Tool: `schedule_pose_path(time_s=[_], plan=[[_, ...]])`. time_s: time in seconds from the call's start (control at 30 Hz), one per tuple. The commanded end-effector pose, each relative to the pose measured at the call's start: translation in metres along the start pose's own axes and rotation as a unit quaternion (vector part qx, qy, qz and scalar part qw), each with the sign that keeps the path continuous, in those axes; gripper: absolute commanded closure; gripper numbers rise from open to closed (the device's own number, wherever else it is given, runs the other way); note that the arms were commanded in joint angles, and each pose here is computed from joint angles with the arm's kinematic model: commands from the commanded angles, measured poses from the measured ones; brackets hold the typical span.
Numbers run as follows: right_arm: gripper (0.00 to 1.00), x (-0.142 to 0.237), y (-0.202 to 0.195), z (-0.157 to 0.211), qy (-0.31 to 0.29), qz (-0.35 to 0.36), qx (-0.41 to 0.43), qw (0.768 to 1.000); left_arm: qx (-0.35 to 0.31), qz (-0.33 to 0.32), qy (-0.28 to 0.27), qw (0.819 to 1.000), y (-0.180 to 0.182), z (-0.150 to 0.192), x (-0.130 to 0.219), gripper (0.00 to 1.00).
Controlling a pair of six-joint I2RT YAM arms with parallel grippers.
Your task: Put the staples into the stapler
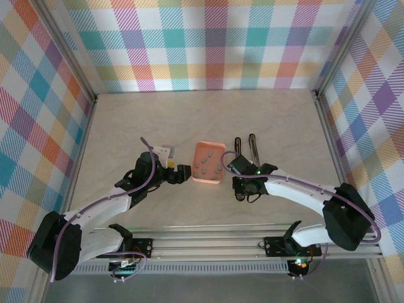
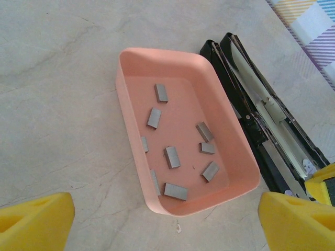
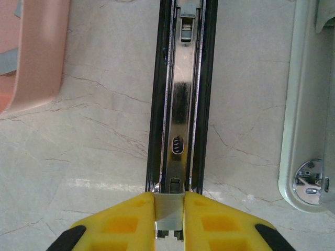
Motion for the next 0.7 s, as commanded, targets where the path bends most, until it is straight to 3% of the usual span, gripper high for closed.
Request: schedule_pose_path(time_s=[0.0, 0.33, 0.67], plan=[[0.84, -0.003, -0.004, 0.007, 0.014, 0.016, -0.004, 1.0, -0.009, 0.004, -0.004, 1.0, -0.003, 0.001, 0.001, 0.1], [0.83, -0.001, -0.007, 0.009, 0.016, 0.024, -0.009, 1.0, -0.01, 0.001, 0.002, 1.0, -0.002, 0.005, -0.001, 0.1], [0.83, 0.015, -0.007, 0.002, -0.025, 0.014, -0.005, 1.0, -0.011, 0.002, 0.003, 1.0, -0.002, 0.005, -0.002, 0.09]])
Point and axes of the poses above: each hand's point on the last joint's axis, 136 mm out from that joint toward the fingers, its own x axis back along the fingers, its own y axis along the line the jaws close on, z = x × y, the point moved 4 cm from there along x, back along the fingers, and after that the axes turned 9 degrees about x, right-handed, at the moved point
